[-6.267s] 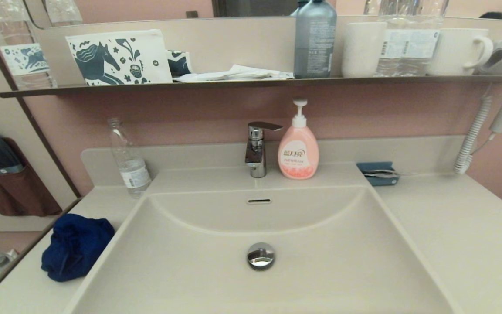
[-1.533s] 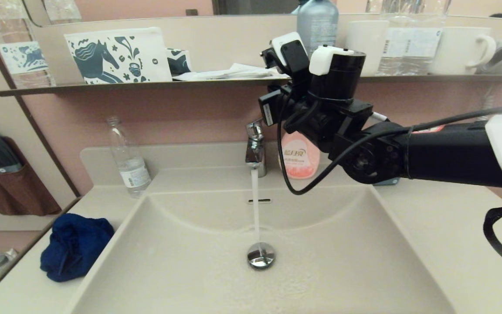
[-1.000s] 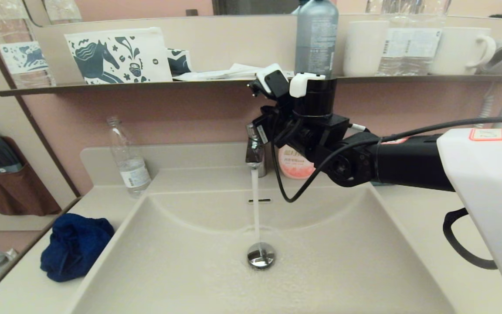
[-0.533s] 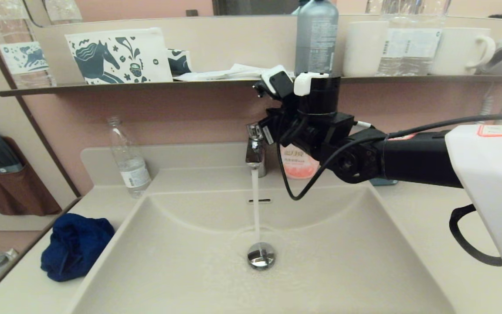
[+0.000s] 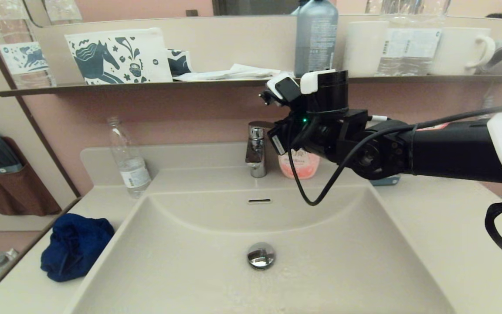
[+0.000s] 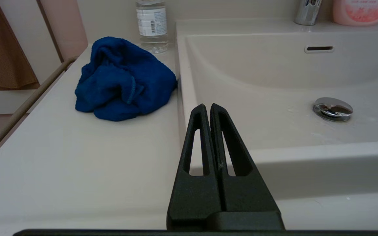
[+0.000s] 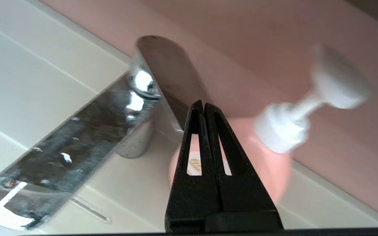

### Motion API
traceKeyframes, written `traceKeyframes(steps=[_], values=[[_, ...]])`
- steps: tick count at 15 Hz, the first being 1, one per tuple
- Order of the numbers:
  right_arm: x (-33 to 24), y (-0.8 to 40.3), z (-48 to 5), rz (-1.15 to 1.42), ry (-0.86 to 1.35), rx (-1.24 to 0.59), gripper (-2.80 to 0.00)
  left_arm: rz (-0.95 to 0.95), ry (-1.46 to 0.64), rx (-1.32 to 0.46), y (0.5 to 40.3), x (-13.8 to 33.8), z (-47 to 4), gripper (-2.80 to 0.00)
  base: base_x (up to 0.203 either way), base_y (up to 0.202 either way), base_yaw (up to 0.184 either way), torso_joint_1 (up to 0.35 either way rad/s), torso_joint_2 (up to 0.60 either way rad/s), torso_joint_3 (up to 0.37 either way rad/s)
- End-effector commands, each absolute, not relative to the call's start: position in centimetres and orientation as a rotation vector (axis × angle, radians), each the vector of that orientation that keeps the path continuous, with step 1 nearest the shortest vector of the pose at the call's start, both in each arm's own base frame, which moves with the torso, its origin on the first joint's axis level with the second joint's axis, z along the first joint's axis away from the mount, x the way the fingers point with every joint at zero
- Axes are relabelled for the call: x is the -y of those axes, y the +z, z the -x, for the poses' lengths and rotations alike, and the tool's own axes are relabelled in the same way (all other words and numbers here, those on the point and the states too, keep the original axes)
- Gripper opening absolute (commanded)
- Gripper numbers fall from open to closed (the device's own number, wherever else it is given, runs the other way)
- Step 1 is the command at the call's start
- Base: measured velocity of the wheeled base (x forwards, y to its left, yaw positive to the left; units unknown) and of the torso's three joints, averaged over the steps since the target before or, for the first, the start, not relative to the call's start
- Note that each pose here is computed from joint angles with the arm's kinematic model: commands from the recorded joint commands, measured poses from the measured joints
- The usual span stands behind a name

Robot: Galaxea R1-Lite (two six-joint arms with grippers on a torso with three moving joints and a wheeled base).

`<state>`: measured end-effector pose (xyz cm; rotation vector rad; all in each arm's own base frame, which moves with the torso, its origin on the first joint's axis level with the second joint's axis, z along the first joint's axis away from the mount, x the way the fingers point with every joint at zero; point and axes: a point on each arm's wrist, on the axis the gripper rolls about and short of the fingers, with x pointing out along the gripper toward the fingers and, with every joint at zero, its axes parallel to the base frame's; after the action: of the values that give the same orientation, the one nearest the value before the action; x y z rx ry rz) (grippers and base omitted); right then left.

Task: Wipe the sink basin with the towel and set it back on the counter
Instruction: Turn off the faucet, then pick up the cloth

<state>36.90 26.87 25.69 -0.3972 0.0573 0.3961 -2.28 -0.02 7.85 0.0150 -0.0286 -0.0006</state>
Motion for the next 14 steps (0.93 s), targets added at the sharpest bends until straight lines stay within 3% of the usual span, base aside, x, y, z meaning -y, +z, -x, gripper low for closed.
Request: traceKeyframes(steps=[1,3,5,9,14], values=[[-26.0,28.3,-35.6,0.371,0.388,-0.001,-2.8,-0.015,0.0,0.029,7.8,0.0,2.3,-2.8,0.0,0.0,0.0,0.0,0.0,0.0],[-24.9,30.0,-34.1,0.346,0.387,0.017,-2.8,-0.015,0.0,0.029,7.8,0.0,2.3,-2.8,0.0,0.0,0.0,0.0,0.0,0.0],[-23.5,29.2,-32.0,0.347,0.398,-0.046,-2.8,-0.015,0.0,0.029,7.8,0.0,2.3,-2.8,0.0,0.0,0.0,0.0,0.0,0.0],[-18.0,30.9,-24.8,0.312,0.389,-0.062,-2.8,-0.015,0.0,0.029,7.8,0.0,2.3,-2.8,0.0,0.0,0.0,0.0,0.0,0.0],[-7.8,30.1,-18.4,0.281,0.034,-0.096,-2.8,-0.015,0.0,0.029,7.8,0.0,2.3,-2.8,0.0,0.0,0.0,0.0,0.0,0.0]])
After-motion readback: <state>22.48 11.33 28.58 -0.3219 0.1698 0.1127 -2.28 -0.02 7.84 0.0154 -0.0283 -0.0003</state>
